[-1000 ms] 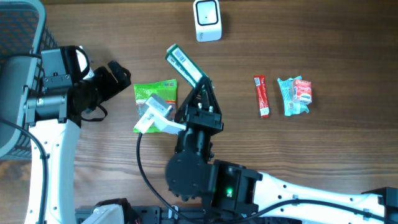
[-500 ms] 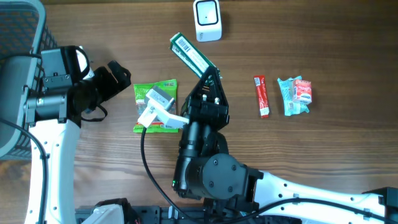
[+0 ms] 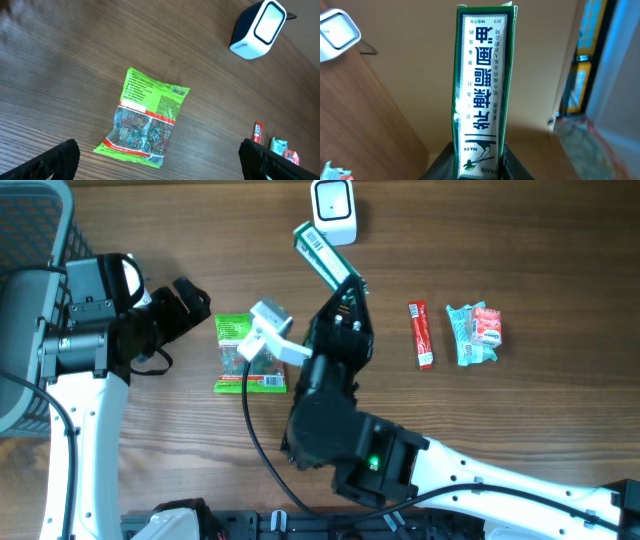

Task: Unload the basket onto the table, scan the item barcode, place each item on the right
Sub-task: 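Lift the green box off the bag and turn it upright, then hold the green box's barcode against the white scanner with the right gripper, then lower the green box beside the teal pack and release it, then reach the right gripper to the green snack bag and grasp it, then lift the green bag and carry it up toward the white scanner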

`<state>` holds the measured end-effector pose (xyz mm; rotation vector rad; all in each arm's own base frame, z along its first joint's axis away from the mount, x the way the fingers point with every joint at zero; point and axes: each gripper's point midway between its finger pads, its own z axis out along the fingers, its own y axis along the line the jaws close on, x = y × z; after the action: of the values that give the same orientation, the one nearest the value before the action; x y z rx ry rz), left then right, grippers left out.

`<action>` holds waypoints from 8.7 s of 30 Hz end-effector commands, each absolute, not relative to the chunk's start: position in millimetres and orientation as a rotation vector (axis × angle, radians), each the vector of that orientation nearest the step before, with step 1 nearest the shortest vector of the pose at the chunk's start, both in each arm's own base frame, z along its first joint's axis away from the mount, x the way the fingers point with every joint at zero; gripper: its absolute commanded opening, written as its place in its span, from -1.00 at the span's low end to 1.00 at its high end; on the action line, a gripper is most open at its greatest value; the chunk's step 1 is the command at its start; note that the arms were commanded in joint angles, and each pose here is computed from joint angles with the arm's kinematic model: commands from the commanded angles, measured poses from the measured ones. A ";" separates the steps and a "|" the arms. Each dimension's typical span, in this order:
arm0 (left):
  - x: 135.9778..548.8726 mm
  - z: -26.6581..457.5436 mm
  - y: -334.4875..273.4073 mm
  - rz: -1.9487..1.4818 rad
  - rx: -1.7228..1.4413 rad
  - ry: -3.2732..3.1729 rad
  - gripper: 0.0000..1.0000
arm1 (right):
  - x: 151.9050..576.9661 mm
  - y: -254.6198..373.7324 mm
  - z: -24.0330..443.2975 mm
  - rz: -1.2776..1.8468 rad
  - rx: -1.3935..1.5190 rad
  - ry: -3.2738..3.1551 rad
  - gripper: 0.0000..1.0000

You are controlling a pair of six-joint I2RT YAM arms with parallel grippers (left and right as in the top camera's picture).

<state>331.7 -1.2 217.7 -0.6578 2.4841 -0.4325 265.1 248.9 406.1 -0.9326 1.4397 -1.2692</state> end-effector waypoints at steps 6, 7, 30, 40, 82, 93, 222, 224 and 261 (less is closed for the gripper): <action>334.3 222.0 1.8 -0.422 -0.650 2.471 1.00 | 278.7 273.4 336.7 -0.967 -0.952 1.454 -0.91; 334.3 222.0 1.8 -0.422 -0.650 2.471 1.00 | 282.2 274.5 326.8 -0.923 -0.967 1.474 -0.92; 334.3 222.0 1.8 -0.422 -0.650 2.471 1.00 | 371.8 254.5 298.7 0.672 -0.888 2.146 -0.92; 334.3 222.0 1.8 -0.422 -0.650 2.471 1.00 | 436.1 312.6 283.8 1.322 -0.903 2.103 -0.92; 334.3 222.0 1.8 -0.422 -0.650 2.471 1.00 | 608.8 239.8 87.9 1.788 0.087 2.214 -0.91; 334.3 222.0 1.7 -0.422 -0.650 2.471 1.00 | 589.9 243.2 91.3 1.904 0.028 2.247 -0.91; 334.3 222.0 1.8 -0.422 -0.650 2.471 1.00 | 339.2 216.0 164.3 1.147 -0.684 2.609 -0.91; 334.3 222.0 1.8 -0.422 -0.650 2.471 1.00 | 325.6 213.3 180.7 1.267 -0.747 2.539 -0.91; 334.3 222.0 1.8 -0.422 -0.650 2.471 1.00 | 347.0 206.1 205.5 1.445 -0.533 2.457 -0.91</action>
<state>332.3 -1.4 217.2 -0.6582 2.4860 -0.4338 335.2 216.8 228.4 -0.5710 2.3036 1.7134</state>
